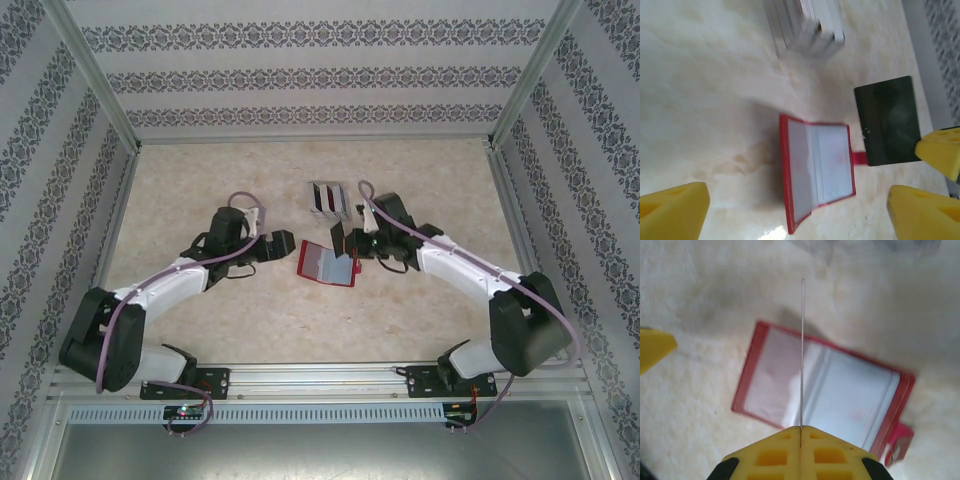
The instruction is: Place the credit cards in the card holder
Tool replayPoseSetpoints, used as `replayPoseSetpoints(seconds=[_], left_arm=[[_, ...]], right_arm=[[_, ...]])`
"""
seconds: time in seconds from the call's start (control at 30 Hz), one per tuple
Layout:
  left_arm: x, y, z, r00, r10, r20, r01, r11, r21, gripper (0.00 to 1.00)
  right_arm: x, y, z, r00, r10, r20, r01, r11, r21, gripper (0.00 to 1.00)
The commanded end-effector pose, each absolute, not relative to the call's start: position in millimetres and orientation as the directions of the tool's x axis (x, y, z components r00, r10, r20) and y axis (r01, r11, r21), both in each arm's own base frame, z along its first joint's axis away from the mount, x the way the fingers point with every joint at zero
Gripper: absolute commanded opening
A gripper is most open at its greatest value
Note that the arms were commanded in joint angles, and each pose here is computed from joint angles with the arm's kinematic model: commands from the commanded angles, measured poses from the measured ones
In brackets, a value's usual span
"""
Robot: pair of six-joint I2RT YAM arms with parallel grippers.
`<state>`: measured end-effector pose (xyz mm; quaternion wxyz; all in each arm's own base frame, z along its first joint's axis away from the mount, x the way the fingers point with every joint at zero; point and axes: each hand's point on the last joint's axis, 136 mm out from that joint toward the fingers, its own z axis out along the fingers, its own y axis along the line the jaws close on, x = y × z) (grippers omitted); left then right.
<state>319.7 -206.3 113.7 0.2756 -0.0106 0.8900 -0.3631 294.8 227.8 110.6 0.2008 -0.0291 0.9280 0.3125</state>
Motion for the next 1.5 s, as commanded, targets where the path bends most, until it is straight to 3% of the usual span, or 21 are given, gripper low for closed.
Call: replayPoseSetpoints(seconds=[0.0,0.17,0.37,0.5,0.7,0.97,1.47], left_arm=[[297,-219,81,-0.922,-0.133,-0.363,0.144,0.753,-0.642,0.78],[296,-230,56,-0.944,-0.095,-0.316,0.132,0.769,-0.625,0.55],[303,-241,42,-0.949,-0.075,-0.307,0.136,0.781,-0.610,0.29],[304,-235,31,-0.950,-0.076,-0.302,0.119,0.808,-0.577,0.24],[303,-238,19,-0.960,-0.082,-0.266,0.094,0.804,-0.587,0.09],[297,-229,19,-0.954,-0.120,-0.274,0.062,0.818,-0.571,0.00],[294,-224,16,-0.951,-0.153,-0.268,0.028,0.823,-0.568,0.00]], right_arm=[[283,245,121,-0.934,0.174,-0.312,-0.125,0.658,0.742,0.01],[265,246,96,-0.966,0.156,-0.208,-0.080,0.584,0.808,0.01],[272,247,77,-0.976,0.165,-0.142,-0.033,0.531,0.846,0.00],[272,241,65,-0.979,0.167,-0.120,-0.012,0.538,0.843,0.00],[274,240,54,-0.981,0.168,-0.095,0.011,0.540,0.841,0.00],[268,230,47,-0.977,0.195,-0.086,0.037,0.552,0.833,0.00],[268,221,42,-0.960,0.263,-0.096,0.068,0.551,0.832,0.00]])
